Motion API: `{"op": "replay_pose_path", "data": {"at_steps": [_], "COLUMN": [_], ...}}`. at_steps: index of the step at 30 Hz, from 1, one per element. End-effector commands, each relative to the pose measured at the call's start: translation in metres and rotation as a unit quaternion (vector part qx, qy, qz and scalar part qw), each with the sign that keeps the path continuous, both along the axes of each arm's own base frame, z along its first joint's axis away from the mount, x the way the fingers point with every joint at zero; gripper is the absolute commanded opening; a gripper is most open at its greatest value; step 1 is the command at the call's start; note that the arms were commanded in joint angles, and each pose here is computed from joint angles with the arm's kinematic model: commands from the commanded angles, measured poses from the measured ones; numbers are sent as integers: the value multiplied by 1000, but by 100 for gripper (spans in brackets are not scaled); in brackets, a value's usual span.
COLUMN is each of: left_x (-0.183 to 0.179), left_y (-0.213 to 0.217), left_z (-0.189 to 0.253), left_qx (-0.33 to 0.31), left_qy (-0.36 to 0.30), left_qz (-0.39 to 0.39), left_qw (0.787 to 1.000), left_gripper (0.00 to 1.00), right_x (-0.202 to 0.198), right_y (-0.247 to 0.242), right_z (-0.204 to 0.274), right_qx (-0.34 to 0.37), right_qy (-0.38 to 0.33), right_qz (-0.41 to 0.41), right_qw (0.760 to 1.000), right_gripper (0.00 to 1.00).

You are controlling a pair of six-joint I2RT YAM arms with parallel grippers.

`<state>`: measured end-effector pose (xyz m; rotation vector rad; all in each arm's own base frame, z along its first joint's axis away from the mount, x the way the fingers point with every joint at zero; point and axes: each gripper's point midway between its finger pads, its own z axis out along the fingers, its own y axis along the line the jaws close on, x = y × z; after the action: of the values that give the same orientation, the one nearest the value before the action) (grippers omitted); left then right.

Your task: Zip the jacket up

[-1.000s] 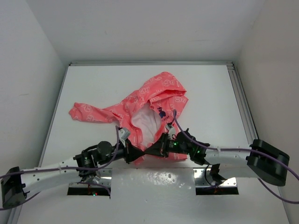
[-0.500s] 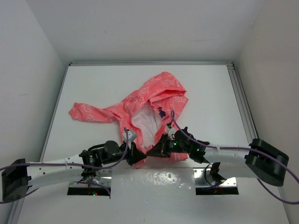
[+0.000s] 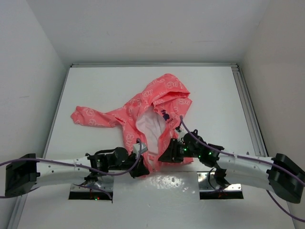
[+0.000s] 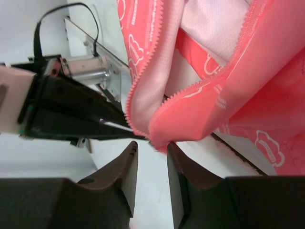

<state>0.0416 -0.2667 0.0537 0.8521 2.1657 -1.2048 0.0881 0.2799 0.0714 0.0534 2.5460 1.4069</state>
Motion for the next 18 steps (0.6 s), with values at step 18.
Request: {"op": "replay_pose_path", "data": {"at_steps": [18], "left_x": [-10], "left_y": [-2], "left_z": [-4], "left_qx": [22], "left_qy": [22], "left_qz": [-16], "left_qw": [999], "left_gripper": [0], "right_x": [-49], "right_y": [12], "right_z": [-2], "right_qx": [-200], "right_qy": [-371], "right_qz": [248], "right_qw": [872], "right_gripper": [14]}}
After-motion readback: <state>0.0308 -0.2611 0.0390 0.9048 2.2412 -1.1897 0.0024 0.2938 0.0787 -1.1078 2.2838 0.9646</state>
